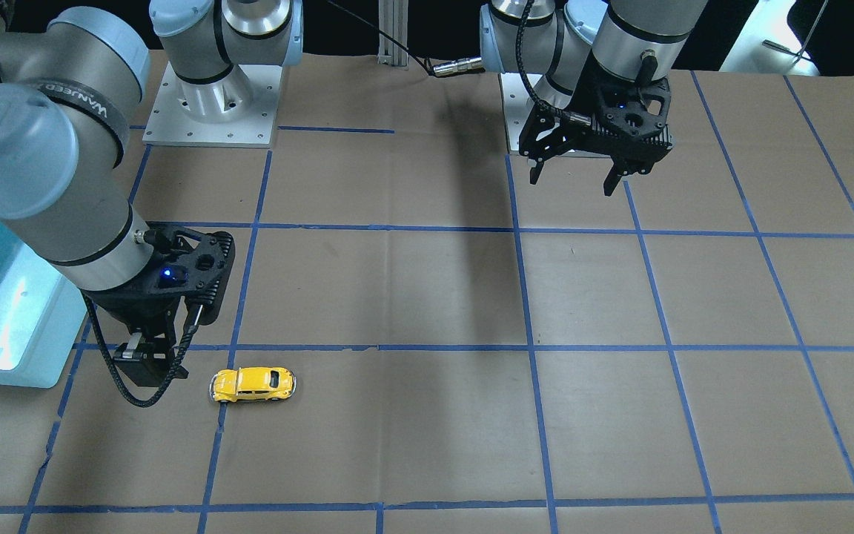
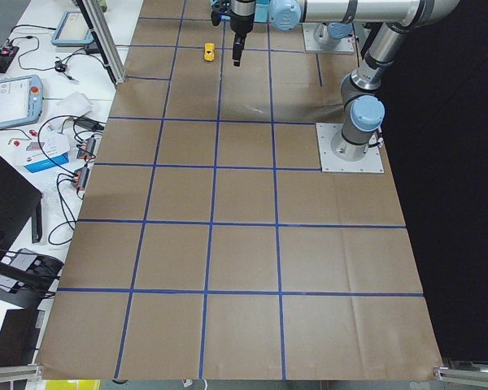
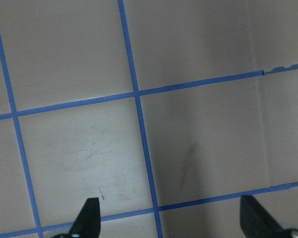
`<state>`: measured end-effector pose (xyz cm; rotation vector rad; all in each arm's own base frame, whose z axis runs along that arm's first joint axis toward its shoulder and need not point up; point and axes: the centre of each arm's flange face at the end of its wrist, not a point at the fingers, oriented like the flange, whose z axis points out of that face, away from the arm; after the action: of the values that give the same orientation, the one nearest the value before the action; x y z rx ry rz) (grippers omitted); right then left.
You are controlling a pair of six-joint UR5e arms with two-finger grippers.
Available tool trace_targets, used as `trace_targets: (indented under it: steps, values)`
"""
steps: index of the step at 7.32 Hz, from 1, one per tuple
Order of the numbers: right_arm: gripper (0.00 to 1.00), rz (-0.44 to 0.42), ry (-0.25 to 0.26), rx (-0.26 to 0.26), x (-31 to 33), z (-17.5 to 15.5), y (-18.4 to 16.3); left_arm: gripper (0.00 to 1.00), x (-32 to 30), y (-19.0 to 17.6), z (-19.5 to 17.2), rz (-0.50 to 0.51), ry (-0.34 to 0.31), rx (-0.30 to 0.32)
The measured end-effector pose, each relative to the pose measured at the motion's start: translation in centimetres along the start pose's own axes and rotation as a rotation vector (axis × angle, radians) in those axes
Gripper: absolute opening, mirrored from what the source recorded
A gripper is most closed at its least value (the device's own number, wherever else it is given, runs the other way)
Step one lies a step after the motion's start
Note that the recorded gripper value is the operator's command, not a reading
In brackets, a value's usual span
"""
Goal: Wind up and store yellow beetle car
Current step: 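Lower the right gripper down onto the yellow beetle car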
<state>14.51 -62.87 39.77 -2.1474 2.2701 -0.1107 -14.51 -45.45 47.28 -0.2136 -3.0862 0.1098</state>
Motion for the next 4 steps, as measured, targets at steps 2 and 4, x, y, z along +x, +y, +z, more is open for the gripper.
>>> trace_targets:
  steps: [2,4]
  values:
    - [1.0,-0.008,0.013,-0.001,0.7,2.5,-0.2,1.0,0.1,-0.1,0.0,-0.005,0.025,0.006]
    - [1.0,-0.016,0.034,-0.001,1.0,5.6,-0.1,1.0,0.0,-0.5,0.0,-0.007,0.029,0.029]
